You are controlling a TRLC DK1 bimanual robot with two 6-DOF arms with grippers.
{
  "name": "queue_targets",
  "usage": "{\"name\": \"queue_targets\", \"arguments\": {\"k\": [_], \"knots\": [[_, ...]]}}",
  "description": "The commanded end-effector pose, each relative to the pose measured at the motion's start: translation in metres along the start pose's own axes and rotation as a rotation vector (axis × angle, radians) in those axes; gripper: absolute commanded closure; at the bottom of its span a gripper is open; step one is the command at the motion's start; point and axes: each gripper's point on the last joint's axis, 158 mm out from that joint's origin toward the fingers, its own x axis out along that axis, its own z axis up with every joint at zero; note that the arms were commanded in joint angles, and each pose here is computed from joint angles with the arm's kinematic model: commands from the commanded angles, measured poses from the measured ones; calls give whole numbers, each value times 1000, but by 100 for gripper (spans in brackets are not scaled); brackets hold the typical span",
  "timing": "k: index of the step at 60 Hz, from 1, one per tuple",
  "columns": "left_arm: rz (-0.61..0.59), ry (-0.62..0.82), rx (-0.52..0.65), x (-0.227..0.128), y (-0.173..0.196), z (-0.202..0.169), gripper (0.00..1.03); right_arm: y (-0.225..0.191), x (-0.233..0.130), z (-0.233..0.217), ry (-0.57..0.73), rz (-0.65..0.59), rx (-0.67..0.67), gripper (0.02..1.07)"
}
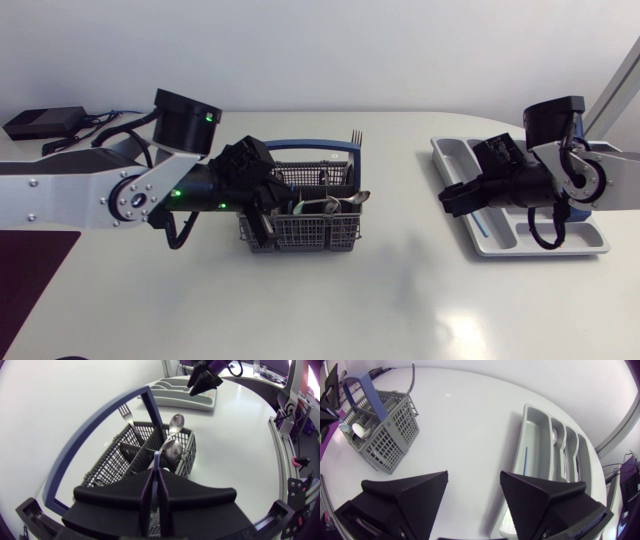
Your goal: Unload the cutlery basket into the drawer organizer.
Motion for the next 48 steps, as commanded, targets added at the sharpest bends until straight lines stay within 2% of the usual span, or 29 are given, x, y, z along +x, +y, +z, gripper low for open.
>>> {"name": "queue_targets", "arguments": {"k": [1, 16, 31, 41, 48], "knots": [[44, -80, -10, -20, 17, 32, 100, 12, -7, -6, 6, 15, -3, 31], [53, -188, -60, -68, 28, 79, 100, 44, -31, 6, -43, 66, -67, 31], [19, -284, -148, -115, 24, 122, 100, 93, -79, 28, -169, 163, -164, 31], [-65, -304, -209, -120, 7, 132, 100, 130, -111, 34, -232, 277, -222, 31], [-145, -295, -253, -111, -7, 134, 100, 154, -122, 34, -251, 342, -250, 31]]}}
